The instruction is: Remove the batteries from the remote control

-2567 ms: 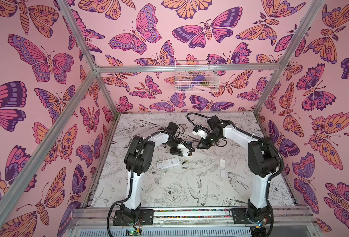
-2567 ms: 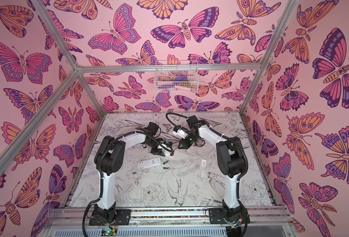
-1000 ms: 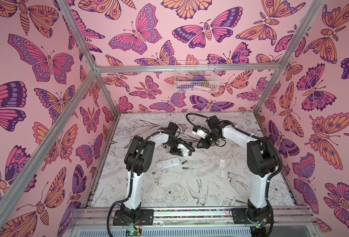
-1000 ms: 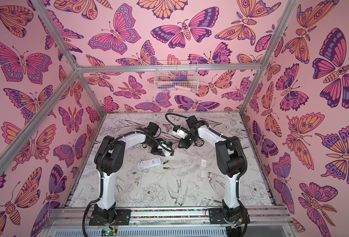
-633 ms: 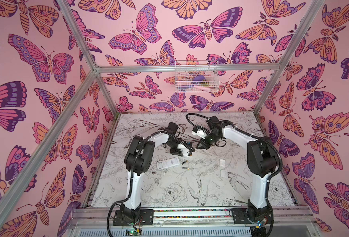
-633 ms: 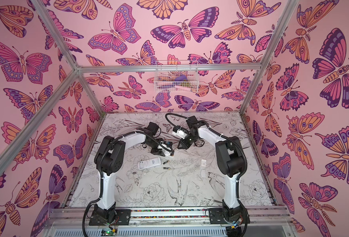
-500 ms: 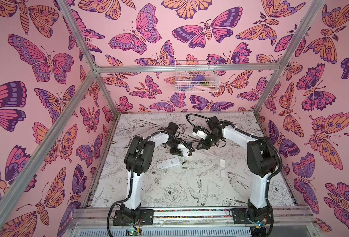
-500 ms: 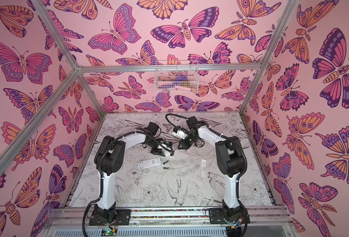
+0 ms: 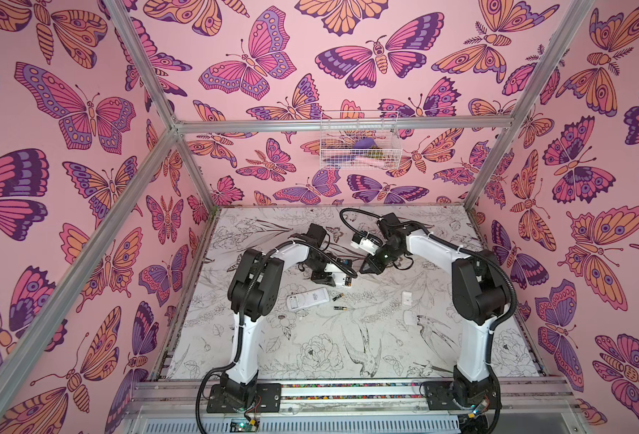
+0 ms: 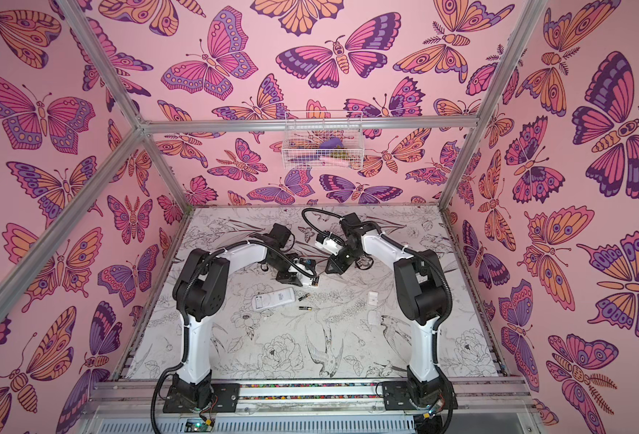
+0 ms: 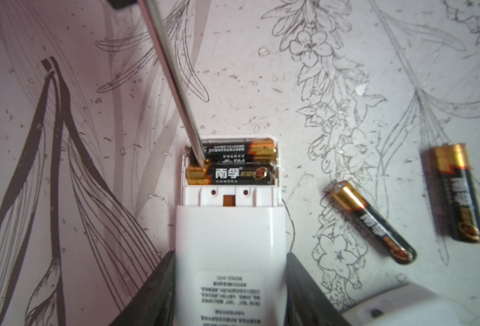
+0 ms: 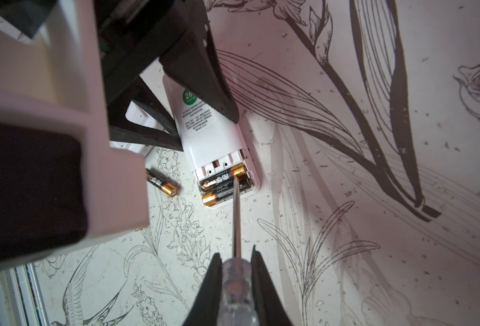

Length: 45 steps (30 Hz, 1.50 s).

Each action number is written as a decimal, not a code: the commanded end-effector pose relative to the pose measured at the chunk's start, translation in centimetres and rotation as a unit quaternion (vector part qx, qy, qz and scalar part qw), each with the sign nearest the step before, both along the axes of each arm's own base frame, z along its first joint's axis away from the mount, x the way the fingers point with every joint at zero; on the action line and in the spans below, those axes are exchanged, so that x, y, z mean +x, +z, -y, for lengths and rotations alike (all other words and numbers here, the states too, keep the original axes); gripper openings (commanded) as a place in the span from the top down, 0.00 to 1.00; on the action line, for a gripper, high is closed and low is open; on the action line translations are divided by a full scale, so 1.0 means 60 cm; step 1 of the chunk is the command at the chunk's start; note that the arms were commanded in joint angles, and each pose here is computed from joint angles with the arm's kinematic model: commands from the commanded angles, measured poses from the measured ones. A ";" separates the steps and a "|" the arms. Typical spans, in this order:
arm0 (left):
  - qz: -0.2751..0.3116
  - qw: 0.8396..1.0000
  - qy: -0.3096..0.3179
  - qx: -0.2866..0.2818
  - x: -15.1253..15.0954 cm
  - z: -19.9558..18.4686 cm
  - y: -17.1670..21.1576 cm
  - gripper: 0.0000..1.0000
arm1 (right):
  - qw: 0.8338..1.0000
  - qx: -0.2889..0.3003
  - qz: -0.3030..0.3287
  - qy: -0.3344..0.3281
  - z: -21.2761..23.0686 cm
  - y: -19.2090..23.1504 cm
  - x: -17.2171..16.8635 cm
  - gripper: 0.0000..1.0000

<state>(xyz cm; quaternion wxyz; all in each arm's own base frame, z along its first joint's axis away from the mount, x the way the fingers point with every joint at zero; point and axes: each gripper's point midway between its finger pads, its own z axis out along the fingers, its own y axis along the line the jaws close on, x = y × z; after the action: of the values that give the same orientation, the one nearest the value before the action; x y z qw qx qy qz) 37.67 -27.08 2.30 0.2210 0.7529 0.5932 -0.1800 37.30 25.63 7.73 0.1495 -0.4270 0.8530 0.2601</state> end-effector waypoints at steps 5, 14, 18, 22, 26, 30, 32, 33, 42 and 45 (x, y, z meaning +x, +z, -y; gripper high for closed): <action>-0.023 0.999 -0.013 0.023 -0.030 -0.006 -0.025 0.58 | 0.999 -0.026 0.039 -0.010 0.007 -0.006 0.019 1.00; -0.021 0.999 -0.013 0.023 -0.030 -0.006 -0.022 0.58 | 0.999 -0.012 0.048 -0.015 0.002 0.011 0.022 1.00; -0.021 0.999 -0.015 0.023 -0.031 -0.006 -0.024 0.58 | 0.998 -0.009 0.055 -0.019 0.002 0.015 0.022 1.00; -0.021 0.999 -0.014 0.021 -0.030 -0.005 -0.021 0.58 | 0.998 -0.015 0.054 -0.019 0.006 0.006 0.015 1.00; -0.018 1.000 -0.015 0.021 -0.028 -0.005 -0.018 0.58 | 0.998 -0.020 0.056 -0.015 0.007 0.003 0.011 1.00; -0.020 0.999 -0.015 0.022 -0.031 -0.006 -0.021 0.58 | 0.998 -0.019 0.053 -0.010 0.003 -0.001 0.008 1.00; -0.020 0.999 -0.015 0.022 -0.031 -0.006 -0.022 0.58 | 0.999 -0.021 0.049 -0.005 0.002 -0.006 0.005 1.00; -0.020 0.999 -0.015 0.022 -0.031 -0.006 -0.022 0.58 | 0.998 -0.025 0.049 -0.003 0.001 -0.009 0.004 1.00; -0.024 0.999 -0.014 0.019 -0.028 -0.003 -0.024 0.58 | 1.000 -0.010 0.014 0.013 -0.014 -0.015 -0.014 1.00; -0.024 0.999 -0.012 0.019 -0.026 -0.003 -0.024 0.58 | 1.000 0.004 -0.017 0.025 -0.022 -0.014 -0.029 1.00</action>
<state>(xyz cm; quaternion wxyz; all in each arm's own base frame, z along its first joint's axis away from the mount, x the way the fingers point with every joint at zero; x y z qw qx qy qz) 37.66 -27.07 2.30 0.2207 0.7524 0.5939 -0.1802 37.48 25.79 7.83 0.1737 -0.4283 0.8541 0.2385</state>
